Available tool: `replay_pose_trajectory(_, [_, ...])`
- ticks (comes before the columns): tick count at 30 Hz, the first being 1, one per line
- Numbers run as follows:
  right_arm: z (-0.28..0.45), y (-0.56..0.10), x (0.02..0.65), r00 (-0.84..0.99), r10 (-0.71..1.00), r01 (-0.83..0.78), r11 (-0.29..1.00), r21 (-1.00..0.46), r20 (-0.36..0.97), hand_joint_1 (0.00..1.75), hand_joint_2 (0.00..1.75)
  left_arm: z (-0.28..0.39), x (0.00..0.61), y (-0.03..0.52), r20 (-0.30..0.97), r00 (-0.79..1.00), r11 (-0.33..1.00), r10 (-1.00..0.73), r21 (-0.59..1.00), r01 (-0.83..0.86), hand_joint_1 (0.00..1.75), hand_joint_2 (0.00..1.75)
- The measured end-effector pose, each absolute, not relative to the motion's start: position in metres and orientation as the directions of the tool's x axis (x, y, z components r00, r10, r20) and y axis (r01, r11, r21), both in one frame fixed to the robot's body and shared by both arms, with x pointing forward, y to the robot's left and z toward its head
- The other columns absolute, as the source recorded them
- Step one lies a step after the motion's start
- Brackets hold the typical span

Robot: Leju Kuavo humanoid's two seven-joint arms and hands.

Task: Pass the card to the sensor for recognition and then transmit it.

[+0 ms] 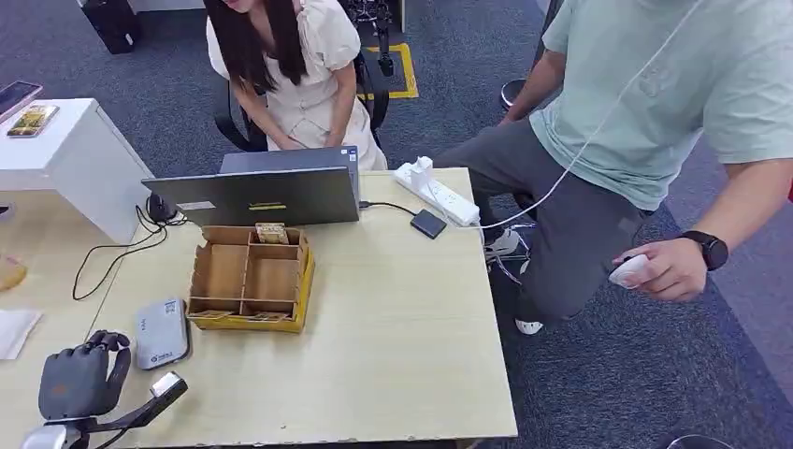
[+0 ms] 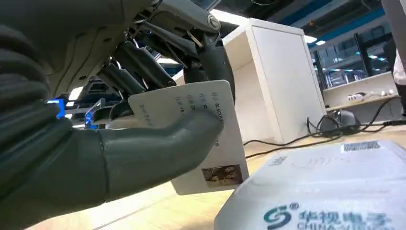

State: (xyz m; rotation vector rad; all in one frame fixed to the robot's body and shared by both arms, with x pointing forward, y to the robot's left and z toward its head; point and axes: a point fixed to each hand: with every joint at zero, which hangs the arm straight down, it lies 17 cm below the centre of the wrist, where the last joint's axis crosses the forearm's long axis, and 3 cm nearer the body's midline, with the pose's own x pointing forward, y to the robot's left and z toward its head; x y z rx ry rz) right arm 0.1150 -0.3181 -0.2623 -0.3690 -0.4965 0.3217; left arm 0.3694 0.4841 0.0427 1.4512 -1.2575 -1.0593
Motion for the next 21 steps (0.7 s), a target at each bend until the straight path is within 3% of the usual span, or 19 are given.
replay_pose_trajectory(21, [-0.262, -0.318, 0.115, 0.831, 0.388, -0.213, 0.883, -0.418, 0.398, 0.0, 1.75, 0.05, 0.368, 0.47, 0.122, 0.101, 0.087, -0.987, 0.952, -0.295, 1.75, 1.75])
